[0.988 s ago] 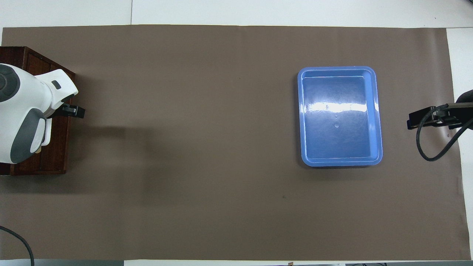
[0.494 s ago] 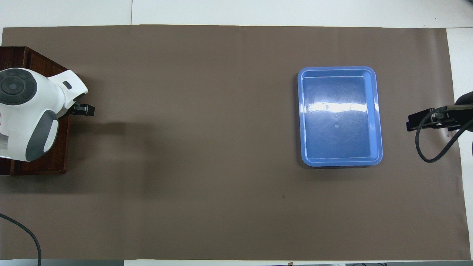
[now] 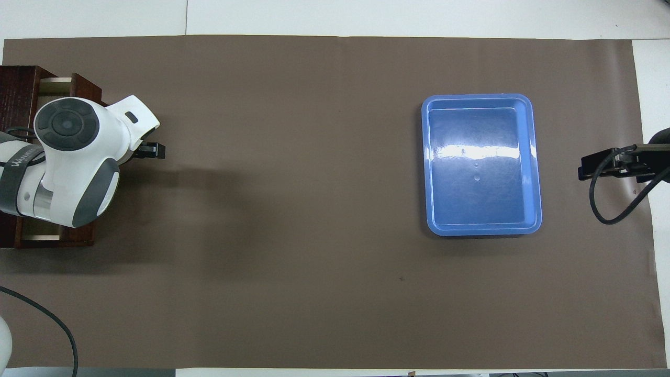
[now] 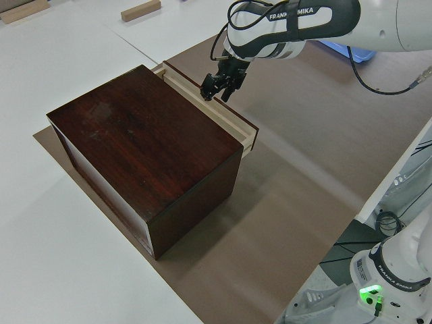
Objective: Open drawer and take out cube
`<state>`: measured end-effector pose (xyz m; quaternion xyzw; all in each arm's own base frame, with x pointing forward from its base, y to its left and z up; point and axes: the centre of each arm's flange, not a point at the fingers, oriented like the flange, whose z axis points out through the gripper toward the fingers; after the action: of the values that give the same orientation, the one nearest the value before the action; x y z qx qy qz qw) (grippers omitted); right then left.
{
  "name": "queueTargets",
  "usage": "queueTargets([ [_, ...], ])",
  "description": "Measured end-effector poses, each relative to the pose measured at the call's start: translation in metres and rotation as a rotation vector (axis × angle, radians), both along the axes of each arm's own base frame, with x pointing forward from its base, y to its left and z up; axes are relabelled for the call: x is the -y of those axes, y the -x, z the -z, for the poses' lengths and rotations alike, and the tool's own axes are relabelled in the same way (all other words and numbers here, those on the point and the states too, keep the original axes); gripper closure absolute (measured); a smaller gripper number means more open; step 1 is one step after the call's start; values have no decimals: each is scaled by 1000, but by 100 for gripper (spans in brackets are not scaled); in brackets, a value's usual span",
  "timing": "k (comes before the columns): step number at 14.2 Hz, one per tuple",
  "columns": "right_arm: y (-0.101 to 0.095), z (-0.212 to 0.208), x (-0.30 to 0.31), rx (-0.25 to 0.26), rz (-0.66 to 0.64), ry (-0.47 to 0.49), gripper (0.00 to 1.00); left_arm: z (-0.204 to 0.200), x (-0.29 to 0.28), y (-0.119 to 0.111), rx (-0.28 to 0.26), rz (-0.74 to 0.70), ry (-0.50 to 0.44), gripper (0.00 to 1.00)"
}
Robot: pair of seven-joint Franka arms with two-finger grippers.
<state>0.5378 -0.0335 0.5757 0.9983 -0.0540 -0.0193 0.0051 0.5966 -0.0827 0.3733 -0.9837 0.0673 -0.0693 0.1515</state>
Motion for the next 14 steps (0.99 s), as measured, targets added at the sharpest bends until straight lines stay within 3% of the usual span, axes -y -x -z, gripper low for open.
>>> queueTargets([
  [7,-7,17,-10,-23,346,-48,0,1,41,8,-5,18,13,0],
  [11,-23,33,-45,-61,796,-146,0,-2,54,10,-11,15,31,0],
  [14,-33,53,-103,-119,981,-181,0,-3,61,11,-18,12,43,0],
])
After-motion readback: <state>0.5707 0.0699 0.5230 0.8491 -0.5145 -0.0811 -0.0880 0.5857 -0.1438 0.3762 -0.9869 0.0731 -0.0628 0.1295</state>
